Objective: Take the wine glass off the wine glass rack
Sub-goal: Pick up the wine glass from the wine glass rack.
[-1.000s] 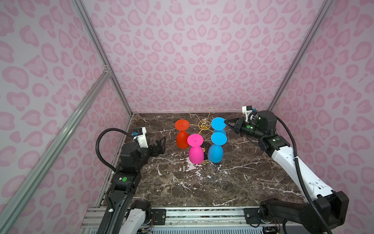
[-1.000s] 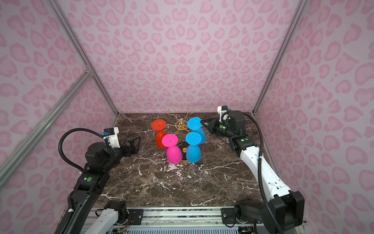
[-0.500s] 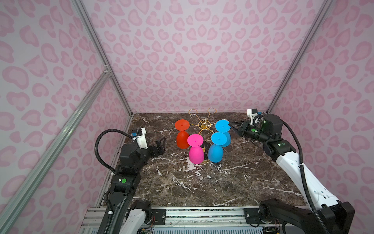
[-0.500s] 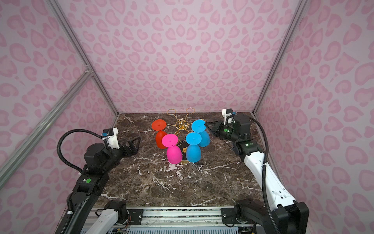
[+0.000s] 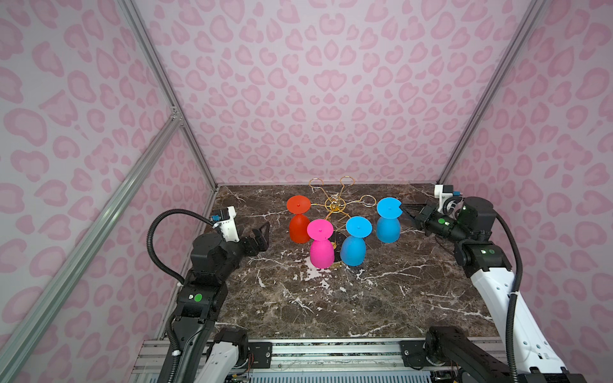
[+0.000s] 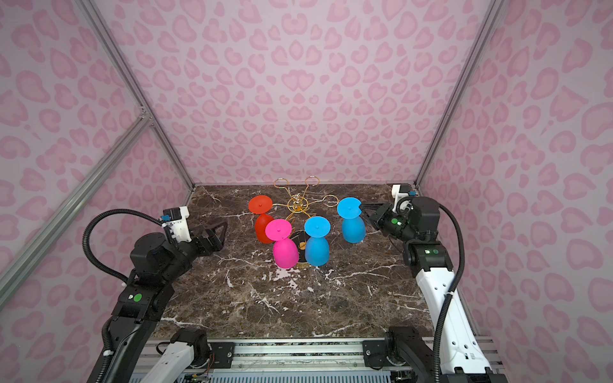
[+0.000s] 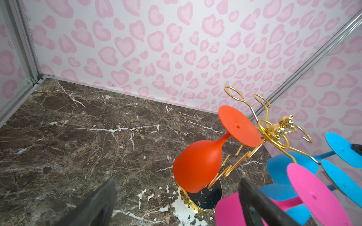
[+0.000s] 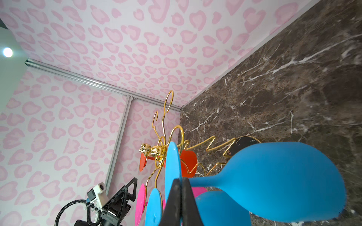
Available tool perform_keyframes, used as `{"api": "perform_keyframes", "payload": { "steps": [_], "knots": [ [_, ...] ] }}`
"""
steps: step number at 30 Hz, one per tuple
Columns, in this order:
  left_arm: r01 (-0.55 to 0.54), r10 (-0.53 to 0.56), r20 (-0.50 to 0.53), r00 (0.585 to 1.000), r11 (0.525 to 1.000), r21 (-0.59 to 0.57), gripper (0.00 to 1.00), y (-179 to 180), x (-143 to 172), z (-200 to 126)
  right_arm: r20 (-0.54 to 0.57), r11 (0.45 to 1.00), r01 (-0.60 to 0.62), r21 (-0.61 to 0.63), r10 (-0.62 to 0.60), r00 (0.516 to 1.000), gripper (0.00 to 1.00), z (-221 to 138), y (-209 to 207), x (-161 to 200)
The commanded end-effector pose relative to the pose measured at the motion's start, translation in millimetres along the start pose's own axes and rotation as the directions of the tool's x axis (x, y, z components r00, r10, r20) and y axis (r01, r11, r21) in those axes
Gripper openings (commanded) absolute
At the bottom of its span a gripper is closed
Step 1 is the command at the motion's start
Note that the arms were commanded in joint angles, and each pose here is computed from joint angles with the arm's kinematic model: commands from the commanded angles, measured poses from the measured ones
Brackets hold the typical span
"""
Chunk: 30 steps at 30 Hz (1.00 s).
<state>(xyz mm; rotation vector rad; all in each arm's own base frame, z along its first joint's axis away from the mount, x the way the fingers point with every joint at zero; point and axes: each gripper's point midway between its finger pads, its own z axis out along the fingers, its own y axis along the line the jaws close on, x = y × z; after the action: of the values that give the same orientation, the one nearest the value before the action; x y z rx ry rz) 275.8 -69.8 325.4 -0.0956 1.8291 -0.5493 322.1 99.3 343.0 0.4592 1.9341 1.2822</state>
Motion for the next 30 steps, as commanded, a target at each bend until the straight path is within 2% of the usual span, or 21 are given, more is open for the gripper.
{"api": "perform_keyframes", "payload": {
  "steps": [1,7,10,13,16,18,22,26,30],
  "knots": [
    [0.02,-0.021,0.017,1.0,0.999,0.044,0.98,-13.8,-15.4,-5.6,-0.012,0.999,0.037,-0.023,-0.038,0.999,0.0,-7.8,3.6,-1.6],
    [0.091,-0.096,0.018,0.995,0.98,0.175,0.99,-48.0,-43.9,-13.5,0.021,0.981,0.182,-0.069,-0.181,0.983,0.0,-14.0,25.2,-13.5],
    [0.187,-0.184,-0.038,0.982,0.944,0.272,0.99,-71.4,-55.5,-13.3,0.04,0.955,0.281,-0.094,-0.279,0.96,0.0,-15.9,39.9,-19.2],
    [0.268,-0.25,-0.097,0.963,0.894,0.36,0.98,-99.0,-68.8,-15.4,0.07,0.906,0.394,-0.155,-0.388,0.919,0.0,-20.0,62.8,-22.8],
    [0.296,-0.257,-0.148,0.955,0.852,0.432,0.98,-129.9,-76.7,-17.3,0.126,0.834,0.507,-0.219,-0.491,0.862,0.0,-26.7,86.8,-24.1],
    [0.322,-0.245,-0.216,0.945,0.812,0.488,0.99,-155.4,-76.4,-13.9,0.151,0.778,0.572,-0.26,-0.552,0.82,0.0,-30.2,100.3,-22.6],
    [0.416,-0.252,-0.354,0.901,0.736,0.534,0.98,-193.5,-74.9,-0.1,0.166,0.683,0.654,-0.326,-0.639,0.751,0.0,-33.0,116.9,-14.7],
    [0.492,-0.268,-0.439,0.858,0.675,0.55,0.98,-225.6,-71.2,14.2,0.202,0.56,0.734,-0.383,-0.725,0.658,0.0,-38.0,134.5,4.2],
    [0.581,-0.29,-0.529,0.797,0.607,0.542,0.98,-252.6,-67.2,28.5,0.25,0.403,0.804,-0.436,-0.805,0.539,0.0,-46.3,150.2,29.8]
  ]
}}
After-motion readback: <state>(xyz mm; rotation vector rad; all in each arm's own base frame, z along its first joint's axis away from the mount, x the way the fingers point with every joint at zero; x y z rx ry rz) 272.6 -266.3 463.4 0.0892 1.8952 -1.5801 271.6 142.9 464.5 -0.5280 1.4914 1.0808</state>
